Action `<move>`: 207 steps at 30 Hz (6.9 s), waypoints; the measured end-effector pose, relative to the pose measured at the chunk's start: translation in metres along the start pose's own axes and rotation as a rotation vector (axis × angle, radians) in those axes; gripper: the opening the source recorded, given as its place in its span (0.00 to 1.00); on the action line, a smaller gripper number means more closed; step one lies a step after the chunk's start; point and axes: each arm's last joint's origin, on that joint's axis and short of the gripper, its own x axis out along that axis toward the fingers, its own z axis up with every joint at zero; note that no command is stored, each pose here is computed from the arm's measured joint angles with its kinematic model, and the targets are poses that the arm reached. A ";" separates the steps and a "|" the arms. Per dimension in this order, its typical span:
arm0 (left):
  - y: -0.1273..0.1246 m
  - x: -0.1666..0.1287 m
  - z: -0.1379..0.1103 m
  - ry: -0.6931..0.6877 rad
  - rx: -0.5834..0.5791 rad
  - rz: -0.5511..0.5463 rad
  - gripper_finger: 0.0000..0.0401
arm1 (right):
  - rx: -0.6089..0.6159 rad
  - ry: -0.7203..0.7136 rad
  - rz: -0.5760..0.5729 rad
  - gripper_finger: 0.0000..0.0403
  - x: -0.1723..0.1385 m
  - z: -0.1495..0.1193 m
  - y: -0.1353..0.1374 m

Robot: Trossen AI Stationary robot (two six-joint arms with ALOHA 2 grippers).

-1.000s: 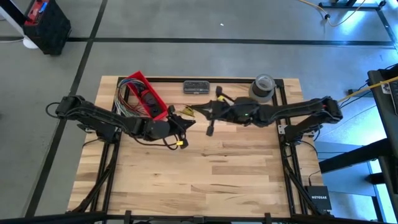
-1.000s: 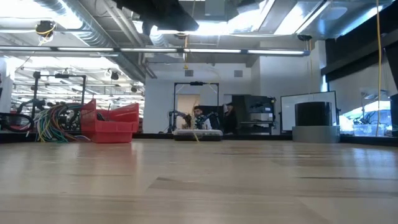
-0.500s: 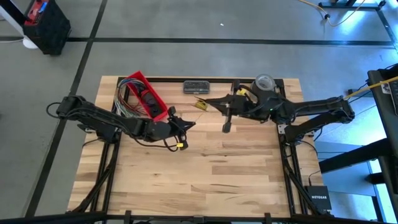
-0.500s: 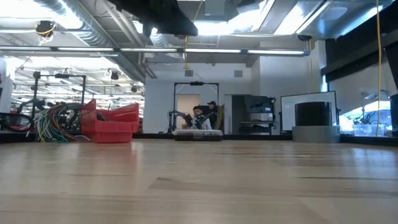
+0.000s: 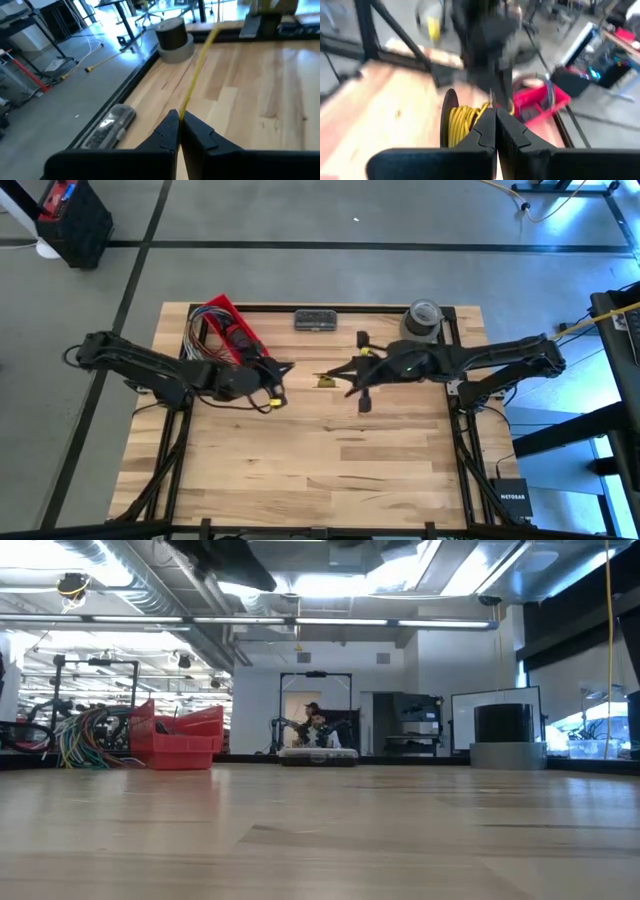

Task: Coil cords
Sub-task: Coil the yellow wire on the spool

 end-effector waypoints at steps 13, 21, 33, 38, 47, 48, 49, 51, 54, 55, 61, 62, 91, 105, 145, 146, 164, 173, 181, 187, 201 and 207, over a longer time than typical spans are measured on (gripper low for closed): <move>0.017 -0.035 0.016 -0.092 -0.141 -0.152 0.01 | -0.142 0.239 -0.222 0.01 0.063 -0.044 0.012; 0.000 -0.021 0.016 -0.103 -0.174 -0.177 0.01 | -0.149 0.186 -0.340 0.01 0.095 -0.055 0.017; -0.031 0.008 0.002 -0.051 -0.181 -0.200 0.01 | -0.110 0.078 -0.417 0.01 0.101 -0.048 0.015; -0.036 0.017 0.007 -0.123 -0.171 -0.199 0.01 | -0.077 0.010 -0.391 0.01 0.100 -0.041 0.015; -0.038 0.030 0.002 -0.115 -0.150 -0.154 0.01 | -0.051 -0.102 -0.370 0.01 0.099 -0.032 0.013; -0.038 0.030 0.002 -0.115 -0.152 -0.153 0.01 | -0.049 -0.111 -0.364 0.01 0.098 -0.031 0.013; -0.038 0.030 0.002 -0.115 -0.151 -0.154 0.01 | -0.046 -0.117 -0.364 0.01 0.098 -0.030 0.013; -0.038 0.030 0.002 -0.114 -0.149 -0.157 0.01 | -0.044 -0.122 -0.365 0.01 0.098 -0.028 0.012; -0.038 0.029 0.002 -0.110 -0.145 -0.158 0.01 | -0.044 -0.129 -0.355 0.01 0.097 -0.025 0.012; -0.038 0.029 0.001 -0.107 -0.143 -0.159 0.01 | -0.043 -0.133 -0.354 0.01 0.097 -0.023 0.012; -0.038 0.029 0.000 -0.084 -0.122 -0.164 0.01 | -0.039 -0.204 -0.311 0.01 0.080 0.001 0.011; -0.038 0.029 0.000 -0.085 -0.122 -0.164 0.01 | -0.038 -0.215 -0.306 0.01 0.076 0.005 0.011; -0.039 0.033 -0.013 0.004 -0.052 -0.151 0.01 | 0.020 -0.420 -0.277 0.01 -0.026 0.064 -0.012; -0.041 0.030 -0.022 0.082 -0.034 -0.161 0.01 | -0.032 -0.139 -0.250 0.01 0.000 0.034 -0.002; -0.062 0.057 -0.028 -0.148 -0.091 -0.208 0.32 | 0.073 -0.474 -0.118 0.01 0.029 -0.053 0.002; -0.064 0.062 -0.030 -0.158 -0.092 -0.203 0.32 | 0.072 -0.473 -0.118 0.01 0.029 -0.053 0.002; -0.066 0.071 -0.042 -0.087 0.009 -0.355 0.32 | 0.069 -0.461 -0.119 0.01 0.030 -0.054 0.002; -0.068 0.074 -0.039 -0.131 -0.044 -0.403 0.32 | 0.069 -0.462 -0.121 0.01 0.030 -0.054 0.002; -0.066 0.075 -0.035 -0.162 -0.066 -0.372 0.17 | 0.069 -0.462 -0.120 0.01 0.030 -0.054 0.002; -0.065 0.075 -0.037 -0.149 -0.054 -0.349 0.02 | 0.069 -0.466 -0.118 0.01 0.030 -0.054 0.002; -0.046 0.090 -0.065 0.132 0.101 -0.257 0.00 | 0.056 -0.484 -0.090 0.01 0.026 -0.050 0.009; -0.039 0.090 -0.075 0.236 0.156 -0.242 0.00 | 0.054 -0.443 -0.115 0.01 0.027 -0.053 0.009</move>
